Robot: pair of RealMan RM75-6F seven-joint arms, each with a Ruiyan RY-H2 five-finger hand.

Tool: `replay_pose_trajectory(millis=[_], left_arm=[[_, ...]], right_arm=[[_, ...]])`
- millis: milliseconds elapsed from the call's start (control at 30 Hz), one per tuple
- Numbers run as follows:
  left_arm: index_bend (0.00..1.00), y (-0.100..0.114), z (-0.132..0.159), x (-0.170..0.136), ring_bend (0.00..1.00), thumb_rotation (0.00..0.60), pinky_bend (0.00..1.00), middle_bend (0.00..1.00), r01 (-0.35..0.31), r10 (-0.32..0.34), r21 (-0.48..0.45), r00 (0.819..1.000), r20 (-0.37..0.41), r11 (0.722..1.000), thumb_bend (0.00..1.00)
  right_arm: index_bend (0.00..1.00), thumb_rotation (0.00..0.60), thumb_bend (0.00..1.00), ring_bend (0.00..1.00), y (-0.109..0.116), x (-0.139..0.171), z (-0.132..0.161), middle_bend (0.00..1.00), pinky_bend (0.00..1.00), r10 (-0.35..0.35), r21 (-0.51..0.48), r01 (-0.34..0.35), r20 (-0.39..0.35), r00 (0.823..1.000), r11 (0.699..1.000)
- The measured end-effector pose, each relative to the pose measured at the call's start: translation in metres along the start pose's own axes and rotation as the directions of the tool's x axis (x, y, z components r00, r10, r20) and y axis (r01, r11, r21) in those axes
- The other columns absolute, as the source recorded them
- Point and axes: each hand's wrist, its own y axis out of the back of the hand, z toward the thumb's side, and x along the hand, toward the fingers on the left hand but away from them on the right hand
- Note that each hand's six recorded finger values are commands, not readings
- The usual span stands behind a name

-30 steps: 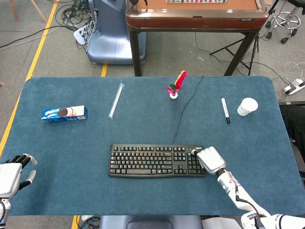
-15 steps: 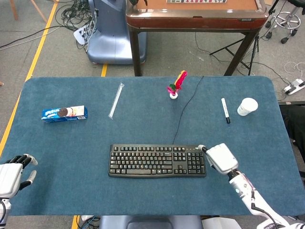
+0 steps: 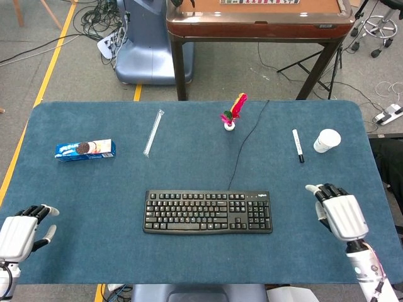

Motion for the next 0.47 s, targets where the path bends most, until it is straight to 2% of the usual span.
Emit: replay_pose_trajectory(millis=[233, 367, 467], left_arm=[[0.41, -0.008, 0.006, 0.001, 0.39, 0.600, 0.52, 0.45, 0.020, -0.020, 0.000, 1.000, 0.021, 1.000, 0.33], [0.41, -0.010, 0.006, 0.000, 0.39, 0.600, 0.56, 0.45, 0.026, -0.026, 0.006, 1.000, 0.015, 1.000, 0.33], [0.41, -0.011, 0.004, 0.000, 0.39, 0.600, 0.56, 0.45, 0.030, -0.030, 0.004, 1.000, 0.004, 1.000, 0.33]], right_arm=[[0.29, 0.600, 0.70, 0.30, 0.001, 0.016, -0.035, 0.37, 0.51, -0.021, -0.007, 0.022, 0.085, 0.996, 1.000], [0.29, 0.600, 0.70, 0.30, 0.005, 0.014, -0.036, 0.37, 0.51, -0.037, -0.019, 0.038, 0.079, 0.996, 0.999], [0.29, 0.600, 0.70, 0.30, 0.003, 0.012, -0.038, 0.37, 0.51, -0.020, -0.029, 0.022, 0.080, 0.997, 0.999]])
